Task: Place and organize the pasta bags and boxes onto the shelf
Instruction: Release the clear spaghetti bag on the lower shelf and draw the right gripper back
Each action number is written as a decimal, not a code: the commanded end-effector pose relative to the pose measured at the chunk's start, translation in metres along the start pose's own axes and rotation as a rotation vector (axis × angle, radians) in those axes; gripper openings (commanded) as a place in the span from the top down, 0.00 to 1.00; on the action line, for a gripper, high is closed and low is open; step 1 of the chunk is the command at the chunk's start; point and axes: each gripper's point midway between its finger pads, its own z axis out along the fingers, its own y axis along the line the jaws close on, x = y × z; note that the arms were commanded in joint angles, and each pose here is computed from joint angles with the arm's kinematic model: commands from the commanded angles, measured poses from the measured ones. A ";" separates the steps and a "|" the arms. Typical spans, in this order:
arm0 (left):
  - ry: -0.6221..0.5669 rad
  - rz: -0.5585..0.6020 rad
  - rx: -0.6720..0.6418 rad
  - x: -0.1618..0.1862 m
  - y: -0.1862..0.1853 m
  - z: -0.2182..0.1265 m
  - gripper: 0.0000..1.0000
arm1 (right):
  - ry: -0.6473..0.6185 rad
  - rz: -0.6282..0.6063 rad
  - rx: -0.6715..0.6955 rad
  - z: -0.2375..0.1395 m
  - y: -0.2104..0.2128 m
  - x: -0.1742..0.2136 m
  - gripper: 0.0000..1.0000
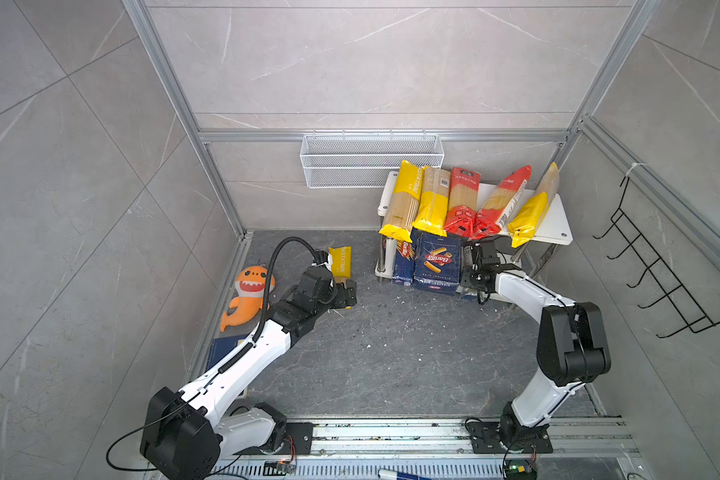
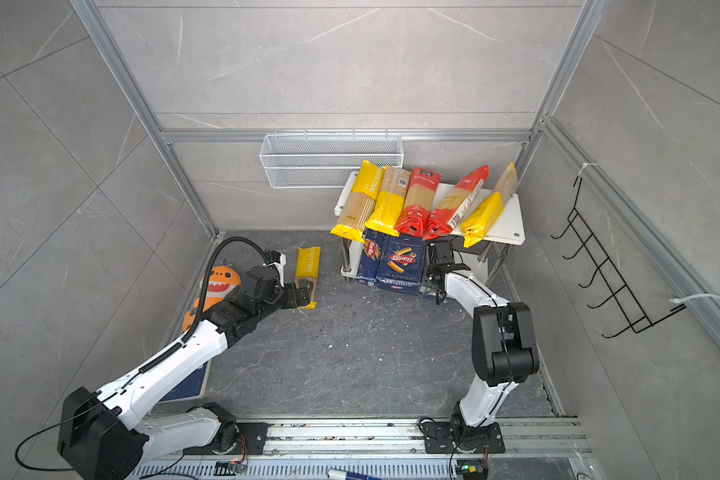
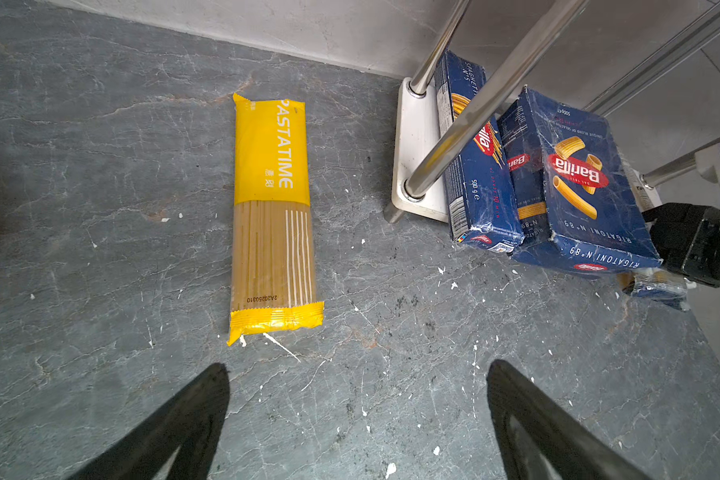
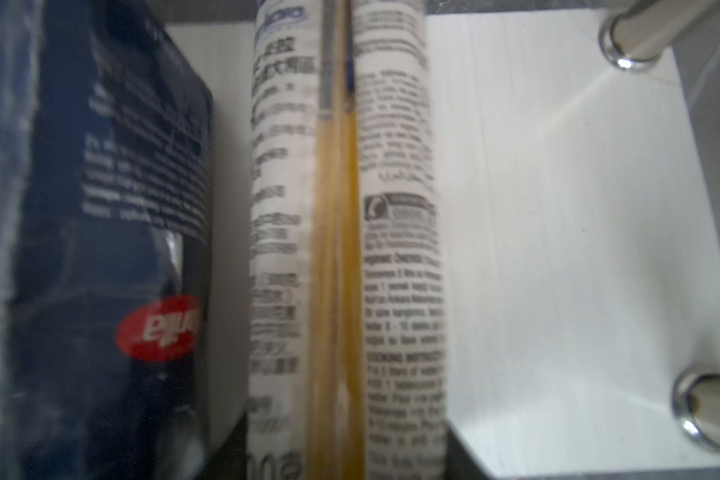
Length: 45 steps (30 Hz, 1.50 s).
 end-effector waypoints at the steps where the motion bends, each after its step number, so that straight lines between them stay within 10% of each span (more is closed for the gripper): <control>1: -0.042 0.010 0.015 -0.014 -0.004 -0.003 0.02 | -0.041 0.008 0.006 -0.004 -0.002 -0.013 0.31; 27: 0.022 -0.081 0.033 0.031 0.017 -0.060 0.00 | 0.039 0.045 0.002 -0.108 -0.021 0.078 0.19; 45: -0.003 -0.177 0.057 0.064 0.040 -0.122 0.00 | -0.123 -0.235 -0.207 -0.199 0.130 0.169 0.15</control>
